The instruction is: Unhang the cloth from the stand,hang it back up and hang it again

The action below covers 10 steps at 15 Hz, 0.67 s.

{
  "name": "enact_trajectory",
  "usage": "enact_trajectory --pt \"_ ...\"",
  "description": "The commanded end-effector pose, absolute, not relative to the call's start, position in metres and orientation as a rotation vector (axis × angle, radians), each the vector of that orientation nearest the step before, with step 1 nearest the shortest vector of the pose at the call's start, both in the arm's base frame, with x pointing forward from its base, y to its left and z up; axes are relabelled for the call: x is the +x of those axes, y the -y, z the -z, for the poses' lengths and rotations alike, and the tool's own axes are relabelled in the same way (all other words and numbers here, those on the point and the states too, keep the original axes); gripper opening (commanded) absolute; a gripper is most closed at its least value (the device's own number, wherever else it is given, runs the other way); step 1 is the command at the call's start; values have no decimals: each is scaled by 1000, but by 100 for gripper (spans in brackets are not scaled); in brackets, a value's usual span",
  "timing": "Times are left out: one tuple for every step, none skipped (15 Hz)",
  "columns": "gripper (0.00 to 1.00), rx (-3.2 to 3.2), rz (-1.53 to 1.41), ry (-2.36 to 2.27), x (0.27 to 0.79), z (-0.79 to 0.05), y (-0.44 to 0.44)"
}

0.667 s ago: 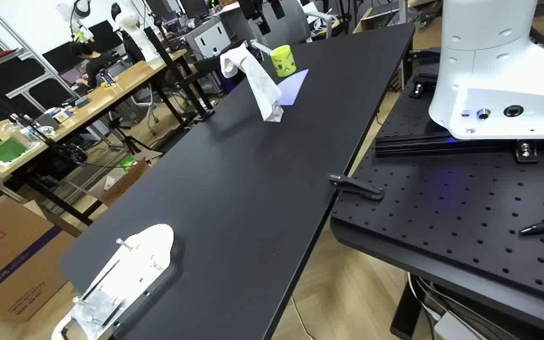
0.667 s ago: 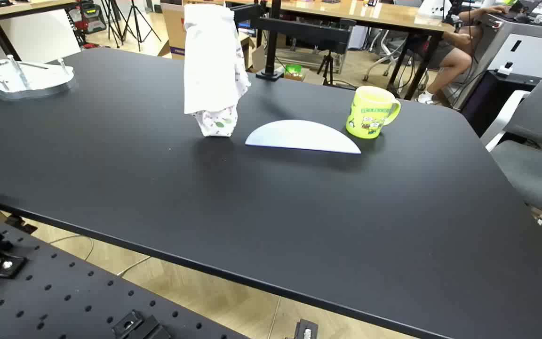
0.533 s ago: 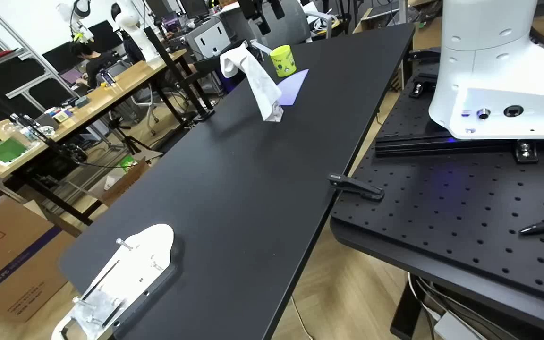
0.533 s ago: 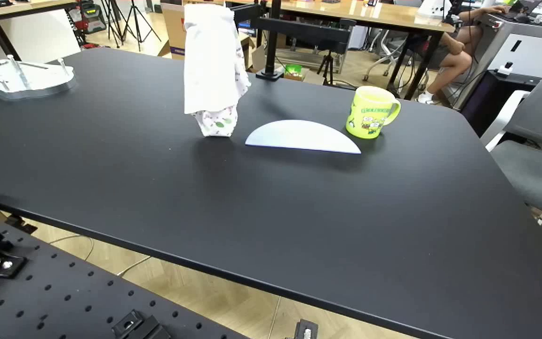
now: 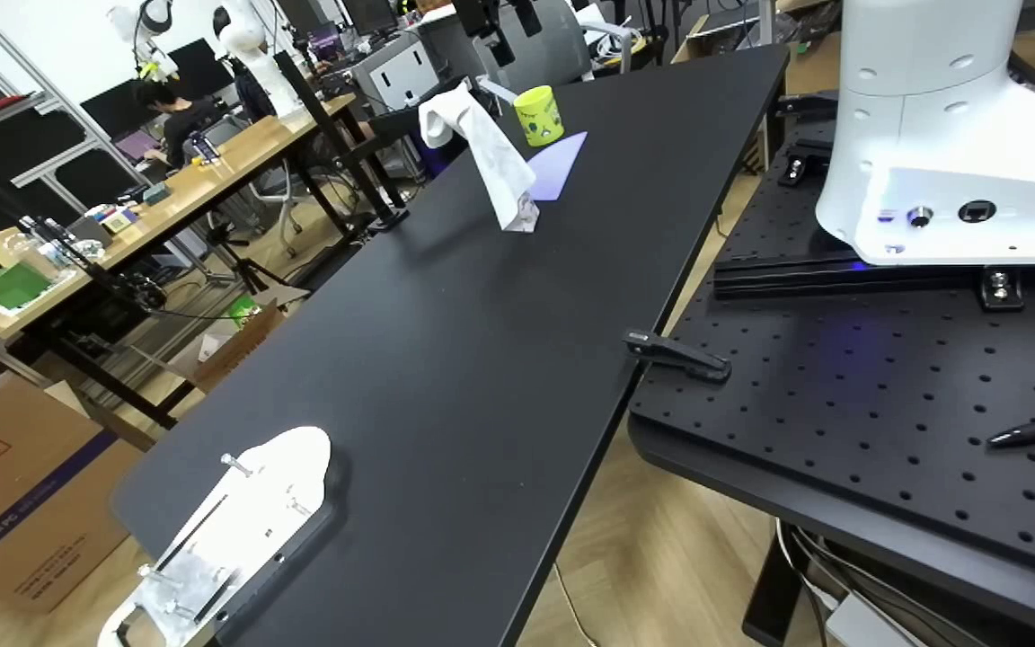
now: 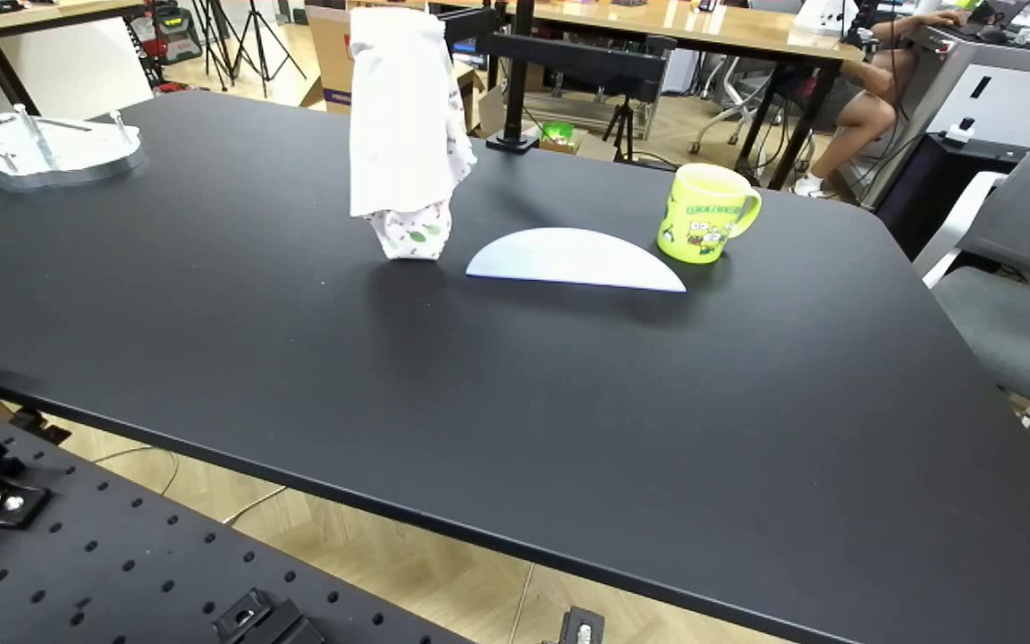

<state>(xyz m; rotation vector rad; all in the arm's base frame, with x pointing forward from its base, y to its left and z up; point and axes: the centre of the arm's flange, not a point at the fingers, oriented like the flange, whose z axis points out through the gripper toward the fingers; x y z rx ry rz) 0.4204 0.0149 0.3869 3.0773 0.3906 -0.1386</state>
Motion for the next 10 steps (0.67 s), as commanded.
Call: enact_trajectory --pt "100 3052 54 -370 426 -388 -16" --pt "100 3035 -6 -365 432 -388 -17" --pt "100 2993 -103 -368 440 -388 -18" --pt "100 2962 -199 -384 449 -388 -18" --pt "100 2926 -287 -395 459 -389 -19" --pt "100 2903 -350 -414 468 -389 -21" --pt "100 2891 -397 -430 476 -388 -23" --pt "100 2885 -429 -446 482 -386 -26" --pt "100 2891 -443 -463 487 -384 -28" --pt "100 2906 -445 -473 490 -381 -31"
